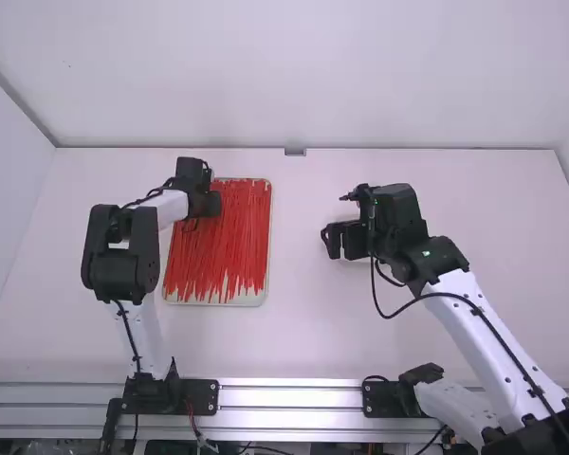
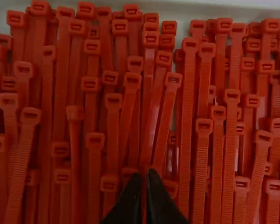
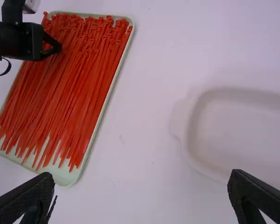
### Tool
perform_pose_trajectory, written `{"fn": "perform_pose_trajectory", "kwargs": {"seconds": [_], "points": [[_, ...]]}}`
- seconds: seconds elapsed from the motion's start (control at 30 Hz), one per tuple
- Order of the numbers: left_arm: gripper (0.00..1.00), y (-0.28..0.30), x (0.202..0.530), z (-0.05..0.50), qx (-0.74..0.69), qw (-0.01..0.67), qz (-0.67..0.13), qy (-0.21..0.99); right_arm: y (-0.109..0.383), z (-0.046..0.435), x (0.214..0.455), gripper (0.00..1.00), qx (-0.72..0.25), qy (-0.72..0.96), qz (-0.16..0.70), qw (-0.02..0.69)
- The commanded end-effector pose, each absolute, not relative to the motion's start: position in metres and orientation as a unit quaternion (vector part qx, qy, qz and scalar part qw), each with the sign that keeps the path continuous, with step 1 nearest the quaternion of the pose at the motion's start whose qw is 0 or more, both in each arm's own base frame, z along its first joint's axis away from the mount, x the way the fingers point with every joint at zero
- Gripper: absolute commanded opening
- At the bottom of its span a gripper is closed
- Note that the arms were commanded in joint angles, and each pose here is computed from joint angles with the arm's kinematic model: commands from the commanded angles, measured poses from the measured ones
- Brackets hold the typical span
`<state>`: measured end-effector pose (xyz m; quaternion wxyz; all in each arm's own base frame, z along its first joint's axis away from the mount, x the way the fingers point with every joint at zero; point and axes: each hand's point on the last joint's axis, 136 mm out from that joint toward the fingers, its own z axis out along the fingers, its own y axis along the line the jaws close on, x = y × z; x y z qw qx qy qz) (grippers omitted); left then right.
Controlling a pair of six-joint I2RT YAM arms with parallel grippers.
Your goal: Fasten the cable tie
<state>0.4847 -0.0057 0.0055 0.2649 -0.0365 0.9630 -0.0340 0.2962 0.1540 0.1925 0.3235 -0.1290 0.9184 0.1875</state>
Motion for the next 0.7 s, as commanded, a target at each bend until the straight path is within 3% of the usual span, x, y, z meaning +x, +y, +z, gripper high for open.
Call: {"fn": "perform_pose_trajectory", "kwargs": {"seconds": [0.0, 0.23, 0.3, 0.37, 0.43, 0.67], "points": [[0.04, -0.004, 0.496, 0.016, -0.041, 0.275, -0.030, 0.960, 0.158, 0.207, 0.303, 0.99, -0.129, 0.912, 0.195, 0.338], [0.03, -0.003, 0.508, 0.039, -0.038, 0.277, -0.030, 0.960, 0.158, 0.207, 0.303, 0.99, -0.122, 0.913, 0.197, 0.337], [0.07, -0.003, 0.510, 0.043, -0.036, 0.279, -0.029, 0.959, 0.158, 0.207, 0.303, 0.99, -0.122, 0.913, 0.197, 0.337], [0.21, -0.004, 0.511, 0.045, -0.036, 0.279, -0.032, 0.959, 0.158, 0.207, 0.302, 0.99, -0.122, 0.913, 0.197, 0.337], [0.26, -0.004, 0.510, 0.044, -0.035, 0.279, -0.031, 0.959, 0.158, 0.207, 0.303, 0.99, -0.122, 0.913, 0.197, 0.337], [0.30, -0.007, 0.507, 0.031, -0.028, 0.286, -0.039, 0.957, 0.158, 0.207, 0.303, 0.99, -0.122, 0.913, 0.197, 0.337]]}}
